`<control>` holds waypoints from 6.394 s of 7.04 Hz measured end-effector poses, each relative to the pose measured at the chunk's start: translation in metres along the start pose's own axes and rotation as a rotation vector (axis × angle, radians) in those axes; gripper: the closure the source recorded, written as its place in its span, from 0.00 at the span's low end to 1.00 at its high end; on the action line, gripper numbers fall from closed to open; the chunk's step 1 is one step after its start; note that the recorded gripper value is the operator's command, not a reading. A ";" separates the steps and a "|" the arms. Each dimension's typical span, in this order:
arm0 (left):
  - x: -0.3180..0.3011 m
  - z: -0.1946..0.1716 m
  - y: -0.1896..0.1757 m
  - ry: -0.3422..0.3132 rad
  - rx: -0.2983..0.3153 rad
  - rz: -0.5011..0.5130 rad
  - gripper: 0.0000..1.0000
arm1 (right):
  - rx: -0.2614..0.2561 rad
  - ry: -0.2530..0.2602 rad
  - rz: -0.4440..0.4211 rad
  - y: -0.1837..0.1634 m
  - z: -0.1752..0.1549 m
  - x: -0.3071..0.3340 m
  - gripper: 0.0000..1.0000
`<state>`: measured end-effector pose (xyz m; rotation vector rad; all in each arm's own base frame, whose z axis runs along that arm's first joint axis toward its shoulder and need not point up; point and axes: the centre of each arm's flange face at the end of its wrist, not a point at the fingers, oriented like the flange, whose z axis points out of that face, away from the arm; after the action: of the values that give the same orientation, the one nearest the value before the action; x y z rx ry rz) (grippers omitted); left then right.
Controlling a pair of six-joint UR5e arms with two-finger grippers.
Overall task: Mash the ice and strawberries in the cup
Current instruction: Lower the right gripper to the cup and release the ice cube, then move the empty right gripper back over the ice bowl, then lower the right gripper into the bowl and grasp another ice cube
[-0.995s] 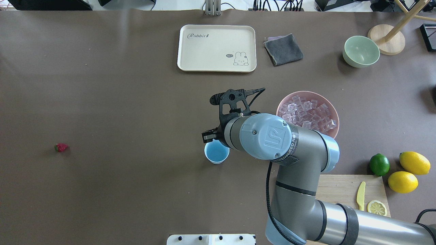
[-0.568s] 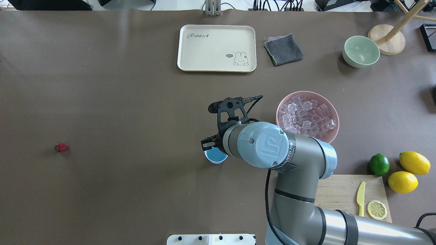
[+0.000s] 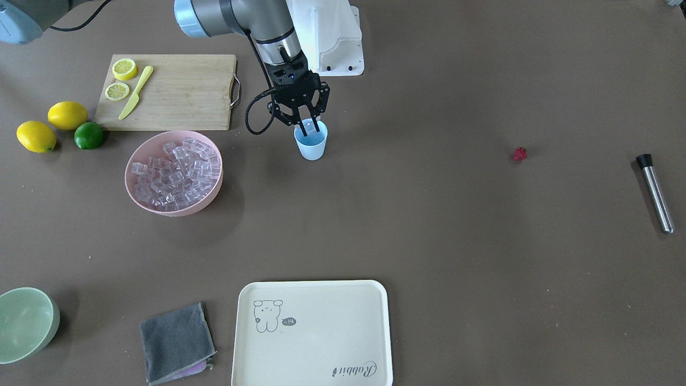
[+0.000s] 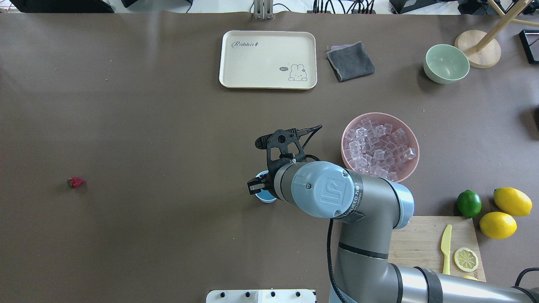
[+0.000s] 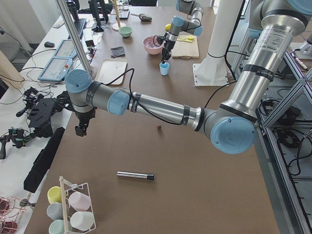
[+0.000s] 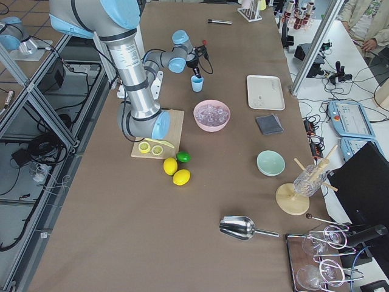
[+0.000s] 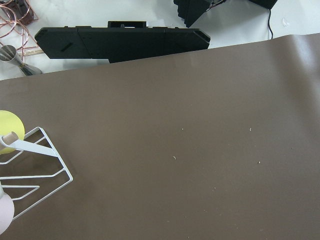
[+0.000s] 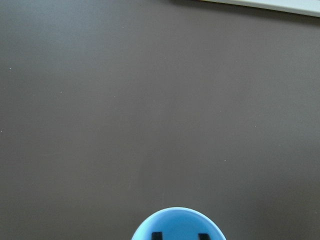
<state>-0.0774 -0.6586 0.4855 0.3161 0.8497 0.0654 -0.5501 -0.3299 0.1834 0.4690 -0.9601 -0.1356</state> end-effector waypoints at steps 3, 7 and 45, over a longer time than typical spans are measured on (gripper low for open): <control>-0.001 0.001 0.000 0.000 -0.002 -0.003 0.02 | 0.016 -0.005 0.003 -0.008 -0.006 0.002 0.00; -0.006 -0.011 0.002 0.056 0.012 -0.014 0.02 | 0.077 0.019 0.044 -0.046 -0.033 0.043 0.00; 0.046 -0.004 -0.040 0.030 0.035 0.090 0.02 | -0.104 0.295 0.208 -0.016 -0.034 0.250 1.00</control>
<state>-0.0527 -0.6870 0.4382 0.3874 0.8672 0.1395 -0.3776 -0.4120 0.3483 0.2810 -0.7028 0.0707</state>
